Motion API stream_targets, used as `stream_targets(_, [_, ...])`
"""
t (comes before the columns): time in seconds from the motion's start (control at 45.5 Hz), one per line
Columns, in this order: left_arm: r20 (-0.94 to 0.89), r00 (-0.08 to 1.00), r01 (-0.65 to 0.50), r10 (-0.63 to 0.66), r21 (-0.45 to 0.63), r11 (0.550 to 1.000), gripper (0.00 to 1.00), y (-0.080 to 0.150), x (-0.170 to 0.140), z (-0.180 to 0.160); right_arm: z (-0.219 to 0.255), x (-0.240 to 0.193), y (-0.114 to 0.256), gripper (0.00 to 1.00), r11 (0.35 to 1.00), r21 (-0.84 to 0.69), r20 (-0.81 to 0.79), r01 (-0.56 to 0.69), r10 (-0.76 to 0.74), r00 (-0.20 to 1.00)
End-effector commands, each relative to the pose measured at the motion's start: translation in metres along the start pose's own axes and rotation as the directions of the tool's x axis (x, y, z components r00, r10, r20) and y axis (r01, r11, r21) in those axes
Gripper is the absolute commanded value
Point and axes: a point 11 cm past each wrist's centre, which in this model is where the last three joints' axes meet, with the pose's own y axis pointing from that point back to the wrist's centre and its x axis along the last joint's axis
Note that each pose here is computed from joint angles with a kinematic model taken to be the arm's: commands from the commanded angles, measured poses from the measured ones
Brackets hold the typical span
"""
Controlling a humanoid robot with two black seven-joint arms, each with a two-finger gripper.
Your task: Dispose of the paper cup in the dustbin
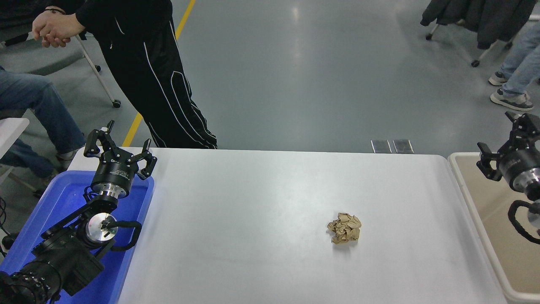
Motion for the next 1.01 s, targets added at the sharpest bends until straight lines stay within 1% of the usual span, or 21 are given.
stream_targets(0.0, [0.000, 1.000, 0.000, 0.000, 0.000, 1.000, 1.00, 0.000, 0.000, 0.000, 0.036, -0.037, 0.010, 0.99, 0.999, 0.038, 0.134, 0.031, -0.036, 0.990])
stream_targets(0.088, [0.000, 1.000, 0.000, 0.000, 0.000, 1.000, 1.00, 0.000, 0.000, 0.000, 0.048, -0.050, 0.013, 0.99, 0.998, 0.049, 0.147, 0.047, -0.054, 0.988])
stream_targets(0.286, [0.000, 1.000, 0.000, 0.000, 0.000, 1.000, 1.00, 0.000, 0.000, 0.000, 0.057, -0.061, 0.020, 0.99, 0.995, 0.070, 0.152, 0.075, -0.085, 0.985])
stream_targets(0.396, [0.000, 1.000, 0.000, 0.000, 0.000, 1.000, 1.00, 0.000, 0.000, 0.000, 0.058, -0.060, 0.025, 0.99, 0.994, 0.082, 0.168, 0.075, -0.088, 0.982])
stream_targets(0.527, [0.000, 1.000, 0.000, 0.000, 0.000, 1.000, 1.00, 0.000, 0.000, 0.000, 0.057, -0.058, 0.026, 0.99, 0.991, 0.108, 0.147, 0.076, -0.092, 0.985])
stream_targets(0.747, [-0.001, 1.000, 0.001, -0.001, 0.000, 1.000, 1.00, 0.000, 0.000, 0.000, 0.075, -0.053, 0.037, 0.99, 0.995, 0.061, 0.126, 0.078, -0.086, 0.988])
stream_targets(0.989, [0.000, 1.000, 0.000, 0.000, 0.000, 1.000, 1.00, 0.000, 0.000, 0.000, 0.083, -0.057, 0.040, 0.99, 0.995, 0.034, 0.107, 0.099, -0.102, 0.989])
